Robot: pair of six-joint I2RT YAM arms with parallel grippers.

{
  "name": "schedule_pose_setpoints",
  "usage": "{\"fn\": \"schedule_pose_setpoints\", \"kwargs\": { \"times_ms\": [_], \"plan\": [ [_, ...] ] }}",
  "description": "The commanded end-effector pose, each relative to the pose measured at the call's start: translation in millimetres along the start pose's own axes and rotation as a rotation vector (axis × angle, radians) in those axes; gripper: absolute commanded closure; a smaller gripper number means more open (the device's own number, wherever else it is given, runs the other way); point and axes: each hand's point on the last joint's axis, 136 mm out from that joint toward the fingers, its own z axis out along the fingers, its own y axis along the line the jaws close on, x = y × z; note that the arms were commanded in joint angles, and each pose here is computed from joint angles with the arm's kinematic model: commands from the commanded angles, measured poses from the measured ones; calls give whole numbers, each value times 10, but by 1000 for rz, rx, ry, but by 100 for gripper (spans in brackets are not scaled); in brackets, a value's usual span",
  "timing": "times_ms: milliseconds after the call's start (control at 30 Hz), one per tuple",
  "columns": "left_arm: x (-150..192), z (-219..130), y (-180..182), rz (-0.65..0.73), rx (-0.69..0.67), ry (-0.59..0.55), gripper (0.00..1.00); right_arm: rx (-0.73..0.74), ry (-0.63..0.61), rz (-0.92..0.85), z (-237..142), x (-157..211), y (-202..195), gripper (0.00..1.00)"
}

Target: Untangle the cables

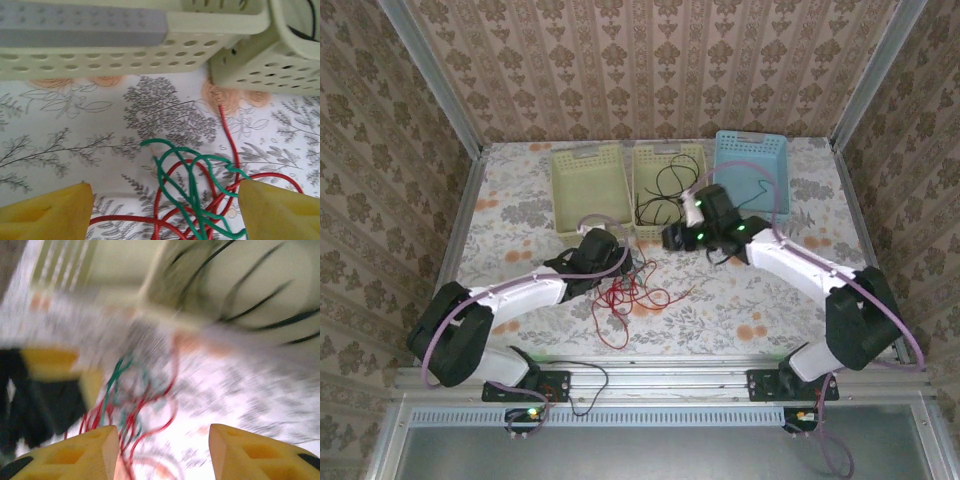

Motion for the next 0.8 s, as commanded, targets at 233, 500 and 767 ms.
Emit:
{"fn": "schedule_pose_setpoints", "kwargs": {
  "times_ms": [233, 500, 767],
  "plan": [
    [106, -201, 679, -177, -243, -21, 23, -147, 364, -320, 411, 788, 581, 52],
    [90, -268, 680, -165, -220, -41, 23, -79, 358, -314, 710, 681, 479, 52],
    [59, -223, 424, -107, -108, -38, 23, -89, 404, -284, 987, 748, 451, 59]
  ]
}}
